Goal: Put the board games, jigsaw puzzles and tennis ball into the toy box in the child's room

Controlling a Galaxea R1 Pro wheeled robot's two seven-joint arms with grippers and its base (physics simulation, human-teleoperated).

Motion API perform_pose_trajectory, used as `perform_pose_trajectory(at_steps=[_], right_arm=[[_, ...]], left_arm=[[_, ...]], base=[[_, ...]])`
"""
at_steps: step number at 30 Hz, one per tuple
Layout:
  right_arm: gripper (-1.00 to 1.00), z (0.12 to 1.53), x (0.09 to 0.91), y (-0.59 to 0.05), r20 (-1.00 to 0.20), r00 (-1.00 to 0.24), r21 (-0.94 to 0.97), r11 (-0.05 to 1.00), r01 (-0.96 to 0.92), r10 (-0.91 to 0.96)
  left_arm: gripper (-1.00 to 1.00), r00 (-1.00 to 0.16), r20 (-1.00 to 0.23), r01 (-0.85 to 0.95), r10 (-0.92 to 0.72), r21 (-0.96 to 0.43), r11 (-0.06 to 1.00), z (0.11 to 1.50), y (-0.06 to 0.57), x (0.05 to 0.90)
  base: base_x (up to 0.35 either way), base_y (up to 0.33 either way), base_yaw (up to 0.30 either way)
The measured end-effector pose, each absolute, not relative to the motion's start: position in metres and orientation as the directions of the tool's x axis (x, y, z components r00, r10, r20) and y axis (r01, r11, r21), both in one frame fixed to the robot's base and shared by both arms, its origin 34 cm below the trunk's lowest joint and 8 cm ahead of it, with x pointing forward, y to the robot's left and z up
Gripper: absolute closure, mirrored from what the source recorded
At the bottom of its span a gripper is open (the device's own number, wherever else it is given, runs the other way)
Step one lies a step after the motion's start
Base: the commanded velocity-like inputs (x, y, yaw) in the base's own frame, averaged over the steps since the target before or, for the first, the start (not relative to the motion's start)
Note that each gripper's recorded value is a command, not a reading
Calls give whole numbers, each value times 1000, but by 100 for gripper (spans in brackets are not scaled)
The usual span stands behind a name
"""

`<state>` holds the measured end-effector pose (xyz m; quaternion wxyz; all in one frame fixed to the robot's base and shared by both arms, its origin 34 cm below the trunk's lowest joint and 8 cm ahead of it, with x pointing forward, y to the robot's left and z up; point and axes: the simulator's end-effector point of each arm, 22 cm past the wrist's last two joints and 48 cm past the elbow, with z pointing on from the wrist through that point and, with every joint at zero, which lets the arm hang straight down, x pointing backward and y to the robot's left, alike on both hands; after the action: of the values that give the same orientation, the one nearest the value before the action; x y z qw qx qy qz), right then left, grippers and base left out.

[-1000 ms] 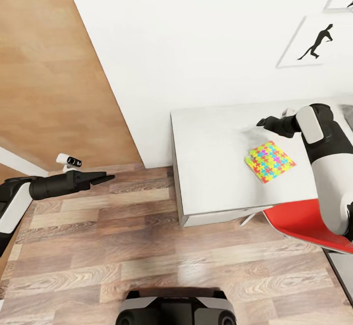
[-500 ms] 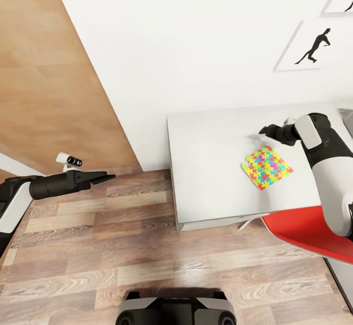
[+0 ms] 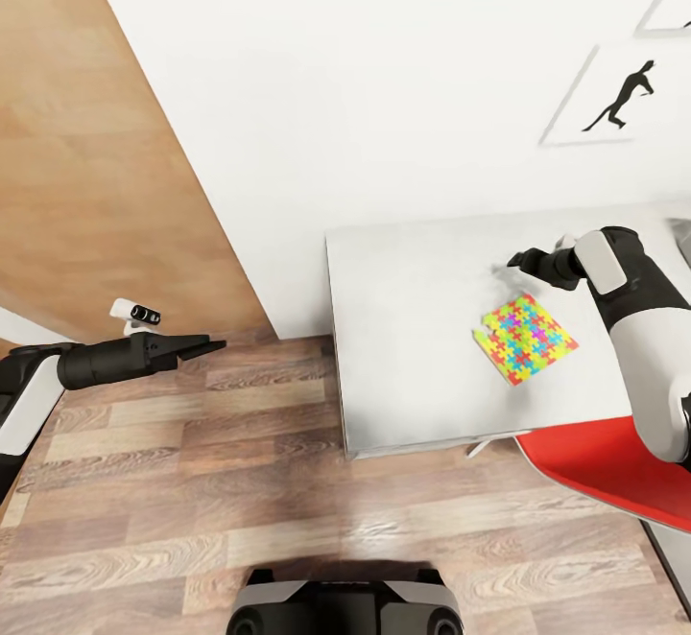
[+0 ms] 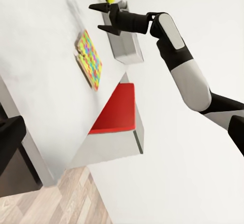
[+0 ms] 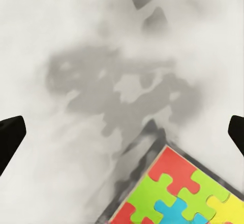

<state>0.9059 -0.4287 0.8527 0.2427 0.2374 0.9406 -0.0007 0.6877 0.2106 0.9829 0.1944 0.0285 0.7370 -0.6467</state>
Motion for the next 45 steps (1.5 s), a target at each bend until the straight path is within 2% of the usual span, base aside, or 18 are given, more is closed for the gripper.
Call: perform_pose_trajectory(at_steps=[36, 45], right_arm=[[-100, 806, 887, -434, -397, -795, 78, 880, 468, 458], [-100, 796, 879, -458, -411, -801, 12, 881, 474, 436]], left_arm=[[-100, -935, -286, 256, -208, -953, 162, 960, 210, 686], [-100, -939, -273, 242, -208, -957, 162, 951, 210, 686]], base=[[4, 0, 0], [0, 0, 0]])
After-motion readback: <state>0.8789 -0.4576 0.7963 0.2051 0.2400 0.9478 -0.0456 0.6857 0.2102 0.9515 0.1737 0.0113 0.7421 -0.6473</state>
